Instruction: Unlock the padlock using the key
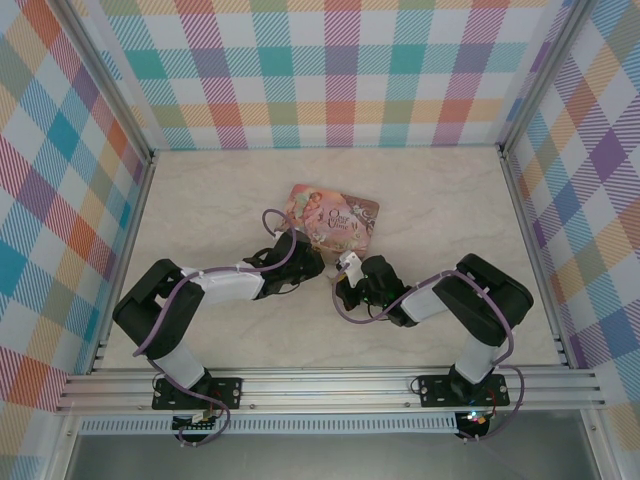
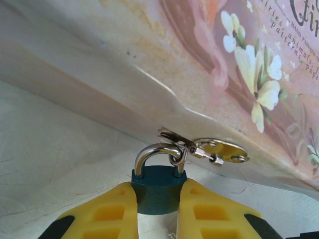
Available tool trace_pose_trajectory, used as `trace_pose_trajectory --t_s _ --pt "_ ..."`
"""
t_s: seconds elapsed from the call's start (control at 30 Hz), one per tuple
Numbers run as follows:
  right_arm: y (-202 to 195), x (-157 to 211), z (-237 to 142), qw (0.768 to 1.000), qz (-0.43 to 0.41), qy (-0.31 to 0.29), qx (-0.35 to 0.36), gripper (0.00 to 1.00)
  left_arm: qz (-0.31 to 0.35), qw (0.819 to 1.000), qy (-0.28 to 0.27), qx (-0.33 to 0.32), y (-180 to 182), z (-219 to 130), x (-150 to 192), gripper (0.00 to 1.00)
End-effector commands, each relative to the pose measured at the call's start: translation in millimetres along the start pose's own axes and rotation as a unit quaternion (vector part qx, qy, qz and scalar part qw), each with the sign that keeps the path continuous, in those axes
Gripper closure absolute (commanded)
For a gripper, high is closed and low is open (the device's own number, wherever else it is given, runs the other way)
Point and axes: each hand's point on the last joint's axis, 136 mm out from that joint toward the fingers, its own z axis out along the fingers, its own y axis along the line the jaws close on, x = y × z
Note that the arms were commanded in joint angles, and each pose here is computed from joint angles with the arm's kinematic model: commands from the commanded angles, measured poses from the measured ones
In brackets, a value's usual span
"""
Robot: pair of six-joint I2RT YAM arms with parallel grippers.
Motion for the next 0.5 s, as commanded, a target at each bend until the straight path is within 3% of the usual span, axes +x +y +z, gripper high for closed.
trace_pose_trajectory --t_s 0.0,0.47 --pt "3.3 -15.1 -0.8 1.0 -0.001 -0.024 -0.002 0.97 -0.003 0.999 -0.03 0.036 -23.8 -6.6 -15.3 0.81" --pt "1.5 -22.4 -4.0 0.999 0.002 -0.04 0.009 0.97 -0.042 0.997 -0.028 0.051 -30.7 -10.7 -16.6 0.81"
